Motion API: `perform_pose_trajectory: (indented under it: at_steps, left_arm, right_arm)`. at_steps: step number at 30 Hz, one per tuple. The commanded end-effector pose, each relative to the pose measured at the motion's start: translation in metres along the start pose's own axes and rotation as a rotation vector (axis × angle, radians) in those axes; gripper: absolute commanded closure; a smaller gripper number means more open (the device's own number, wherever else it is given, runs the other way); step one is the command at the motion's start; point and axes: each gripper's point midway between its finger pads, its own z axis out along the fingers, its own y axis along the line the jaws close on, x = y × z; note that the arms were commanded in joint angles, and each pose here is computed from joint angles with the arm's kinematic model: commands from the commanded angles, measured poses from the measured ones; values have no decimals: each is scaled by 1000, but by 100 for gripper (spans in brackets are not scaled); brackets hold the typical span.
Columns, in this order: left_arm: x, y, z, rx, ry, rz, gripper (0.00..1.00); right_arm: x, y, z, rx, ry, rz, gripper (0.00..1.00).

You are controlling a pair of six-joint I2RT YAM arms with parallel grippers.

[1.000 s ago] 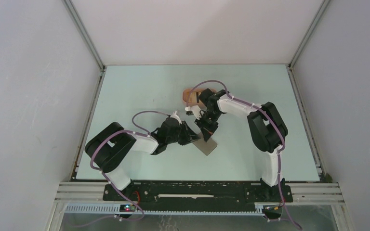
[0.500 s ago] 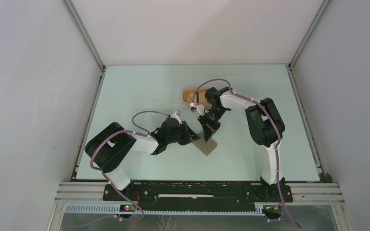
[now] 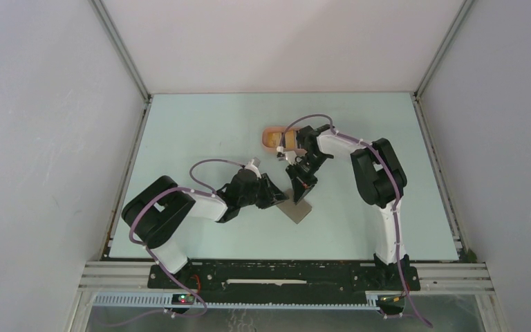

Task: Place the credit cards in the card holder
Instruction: Close the card holder at the center of the board.

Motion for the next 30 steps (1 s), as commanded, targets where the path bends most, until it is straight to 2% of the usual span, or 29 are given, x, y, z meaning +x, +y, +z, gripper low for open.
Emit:
perform_pose_trajectory:
  at_steps: [1, 7, 13, 18, 22, 26, 28, 30]
  left_arm:
    - [-5, -16, -2, 29, -14, 51, 65]
    - [-8, -24, -8, 49, -30, 68, 61]
    - [-12, -30, -18, 63, -54, 103, 59]
    - [-18, -36, -37, 71, -98, 160, 58]
    - [-26, -47, -67, 94, -163, 259, 57]
    - [-38, -56, -106, 96, -251, 382, 56]
    - [-47, -60, -129, 79, -303, 446, 52]
    - [-60, -65, -155, 55, -379, 493, 40]
  right_arm:
    - [11, -62, 17, 196, 71, -6, 100]
    - [10, -57, 14, 156, 59, -10, 100]
    - [-4, -19, -5, 55, -25, -119, 72]
    - [-14, 14, -33, 33, -122, -248, 64]
    - [-17, 33, -57, 70, -189, -343, 63]
    - [-24, 49, -93, 179, -296, -458, 61]
    - [-26, 55, -112, 254, -352, -509, 58]
    - [-27, 62, -135, 340, -412, -550, 52]
